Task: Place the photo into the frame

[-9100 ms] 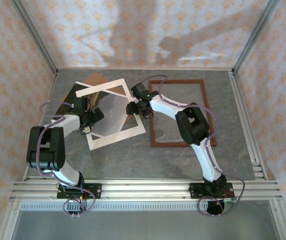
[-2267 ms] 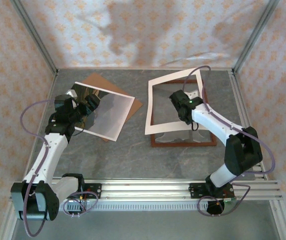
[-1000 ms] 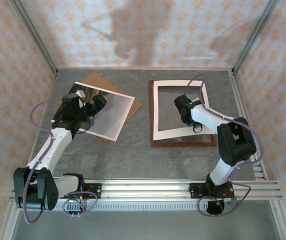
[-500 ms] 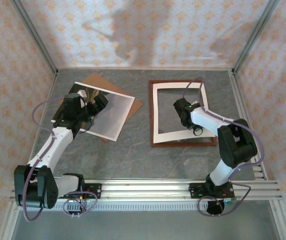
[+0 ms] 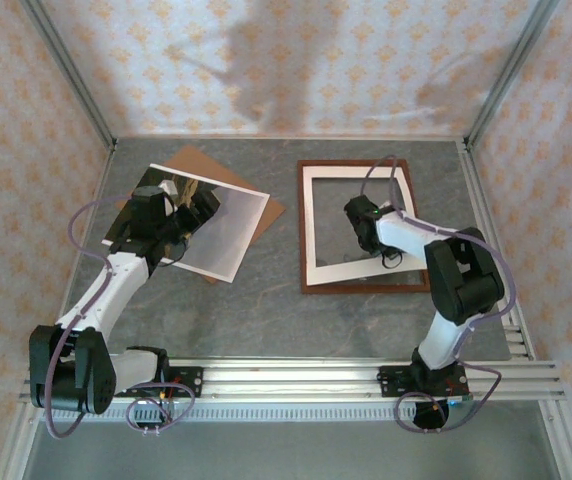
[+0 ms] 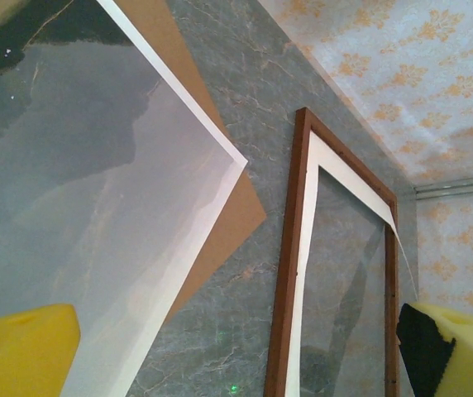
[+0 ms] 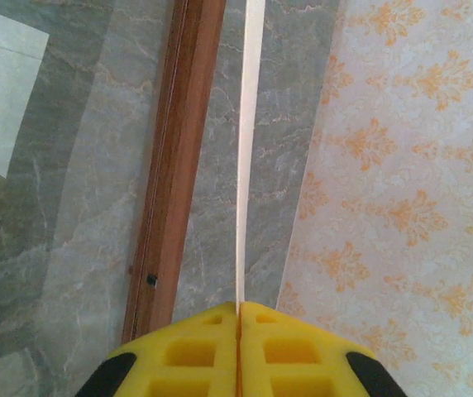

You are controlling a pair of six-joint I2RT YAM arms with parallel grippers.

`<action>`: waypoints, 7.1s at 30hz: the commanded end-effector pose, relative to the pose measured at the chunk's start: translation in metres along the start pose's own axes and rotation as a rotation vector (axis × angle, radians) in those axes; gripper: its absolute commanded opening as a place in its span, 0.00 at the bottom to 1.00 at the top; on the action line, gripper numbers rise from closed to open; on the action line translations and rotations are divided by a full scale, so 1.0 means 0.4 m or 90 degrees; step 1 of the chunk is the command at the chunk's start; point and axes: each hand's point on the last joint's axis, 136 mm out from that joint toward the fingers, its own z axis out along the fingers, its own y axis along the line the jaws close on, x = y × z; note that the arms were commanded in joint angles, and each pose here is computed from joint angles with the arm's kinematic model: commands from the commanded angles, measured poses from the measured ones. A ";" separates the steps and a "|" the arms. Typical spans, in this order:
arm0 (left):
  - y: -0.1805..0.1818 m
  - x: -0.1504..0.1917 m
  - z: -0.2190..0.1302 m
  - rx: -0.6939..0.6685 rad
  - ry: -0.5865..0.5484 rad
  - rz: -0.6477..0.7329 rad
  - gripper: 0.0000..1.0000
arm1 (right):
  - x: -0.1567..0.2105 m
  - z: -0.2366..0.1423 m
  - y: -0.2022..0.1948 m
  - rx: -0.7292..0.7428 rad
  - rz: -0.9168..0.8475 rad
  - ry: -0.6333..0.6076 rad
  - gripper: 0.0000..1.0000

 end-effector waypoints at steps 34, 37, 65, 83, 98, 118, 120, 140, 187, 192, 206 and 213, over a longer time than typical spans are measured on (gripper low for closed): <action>-0.031 0.004 0.004 0.003 0.000 0.017 1.00 | -0.067 -0.104 0.078 -0.219 0.192 -0.043 0.31; -0.030 0.010 0.006 -0.001 0.004 0.018 0.99 | -0.050 -0.179 0.115 -0.344 0.259 -0.050 0.39; -0.027 0.065 0.055 -0.010 0.041 0.032 0.99 | 0.036 -0.244 0.337 -0.625 0.390 0.088 0.74; -0.024 0.066 0.055 -0.013 0.043 0.034 1.00 | -0.015 -0.251 0.347 -0.644 0.394 0.070 0.73; 0.004 0.067 0.055 -0.048 0.043 0.055 1.00 | -0.133 -0.385 0.218 -0.692 0.442 -0.155 0.74; 0.019 0.077 0.054 -0.070 0.058 0.064 1.00 | -0.671 -0.400 0.291 -0.792 0.629 -0.289 0.80; 0.017 0.078 0.052 -0.069 0.059 0.065 1.00 | -0.695 -0.380 0.308 -0.790 0.639 -0.278 0.79; 0.027 0.090 0.071 -0.065 0.072 0.064 1.00 | -0.720 -0.310 0.405 -0.810 0.609 -0.179 0.74; 0.227 0.216 0.124 -0.255 0.197 0.182 0.96 | -0.353 -0.495 0.355 -0.749 0.366 -0.207 0.78; 0.221 0.126 0.049 -0.273 0.080 0.174 0.96 | -0.368 -0.583 0.402 -0.799 0.318 -0.245 0.77; 0.133 0.011 0.239 -0.190 0.071 0.120 0.94 | -0.495 -0.700 0.527 -0.868 0.290 -0.267 0.75; 0.080 0.104 0.386 -0.148 0.154 0.150 0.93 | -0.423 -0.573 0.437 -0.745 0.357 -0.254 0.75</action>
